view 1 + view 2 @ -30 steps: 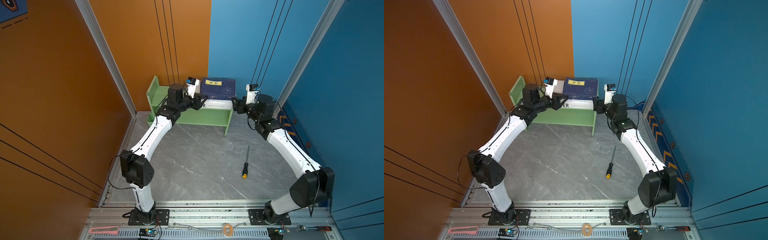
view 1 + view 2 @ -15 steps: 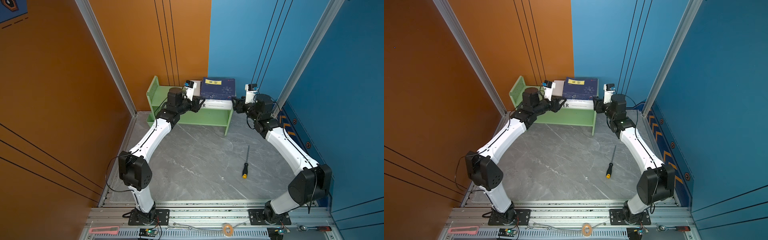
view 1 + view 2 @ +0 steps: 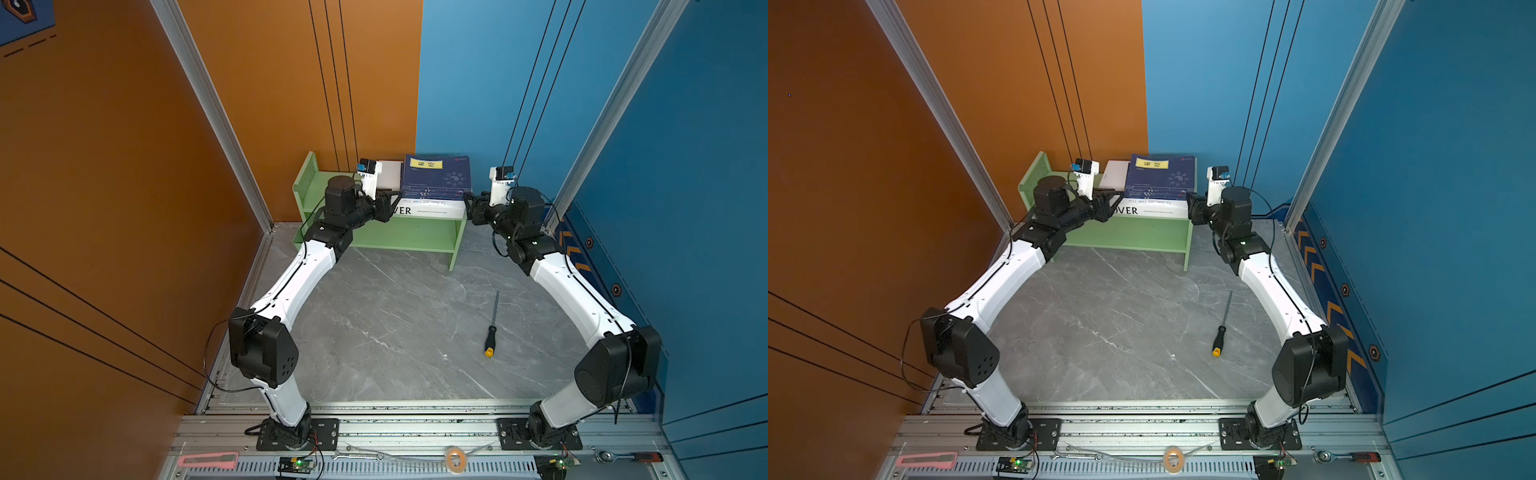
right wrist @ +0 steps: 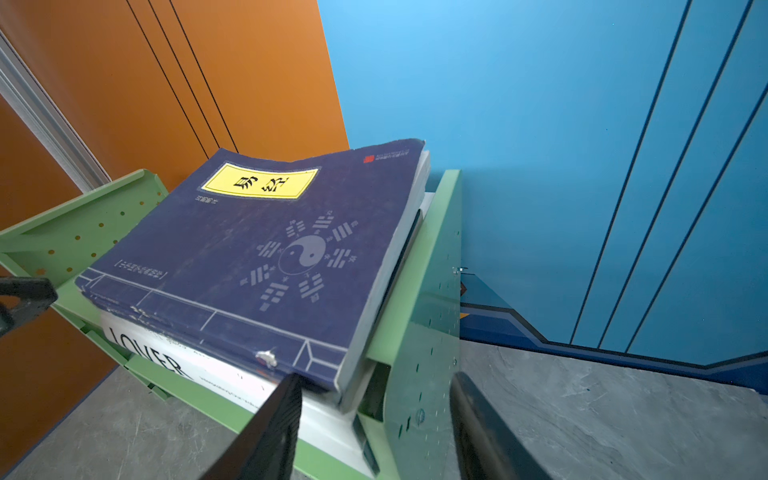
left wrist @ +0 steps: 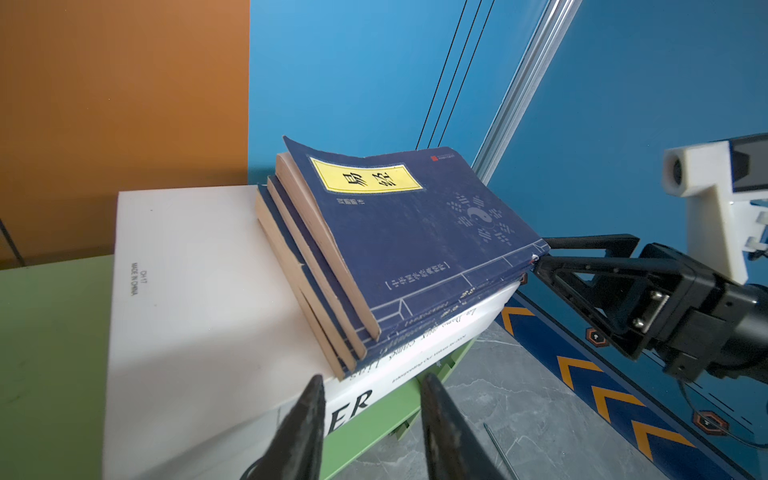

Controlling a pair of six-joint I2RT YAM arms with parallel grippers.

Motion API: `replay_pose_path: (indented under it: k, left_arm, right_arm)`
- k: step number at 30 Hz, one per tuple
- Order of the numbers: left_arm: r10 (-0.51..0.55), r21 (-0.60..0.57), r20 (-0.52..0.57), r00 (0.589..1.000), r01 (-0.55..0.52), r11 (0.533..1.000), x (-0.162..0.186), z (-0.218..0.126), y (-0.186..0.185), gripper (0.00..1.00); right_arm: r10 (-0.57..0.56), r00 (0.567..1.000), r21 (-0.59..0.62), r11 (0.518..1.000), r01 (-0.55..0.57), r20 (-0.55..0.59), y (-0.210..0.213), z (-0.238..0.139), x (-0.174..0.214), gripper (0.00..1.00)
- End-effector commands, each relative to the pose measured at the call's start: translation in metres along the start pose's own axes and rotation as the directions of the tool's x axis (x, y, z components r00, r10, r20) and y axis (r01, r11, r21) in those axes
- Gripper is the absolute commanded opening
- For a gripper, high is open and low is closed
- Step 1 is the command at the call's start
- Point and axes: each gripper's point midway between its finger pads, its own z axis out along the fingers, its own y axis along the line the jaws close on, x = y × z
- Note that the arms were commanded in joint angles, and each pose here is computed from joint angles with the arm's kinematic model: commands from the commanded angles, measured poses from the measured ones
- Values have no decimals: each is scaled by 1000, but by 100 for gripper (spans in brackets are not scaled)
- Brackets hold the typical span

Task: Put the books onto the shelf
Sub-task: 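Push the book stack edges square with both grippers from opposite sides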

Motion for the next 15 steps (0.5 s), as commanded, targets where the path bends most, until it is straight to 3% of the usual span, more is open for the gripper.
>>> replay_pose_path:
  k: [1, 12, 15]
  left_arm:
    - [2, -15, 57, 998, -1, 1000, -19, -14, 1, 39]
    - [-18, -25, 79, 997, 20, 999, -23, -24, 8, 39]
    - [-19, -31, 84, 996, 21, 999, -24, -30, 8, 39]
  right_arm:
    - [18, 1000, -6, 1000, -18, 19, -1, 3, -9, 58]
    - [27, 999, -5, 1000, -27, 27, 0, -1, -13, 55]
    - [31, 999, -1, 1000, -31, 29, 0, -6, -14, 64]
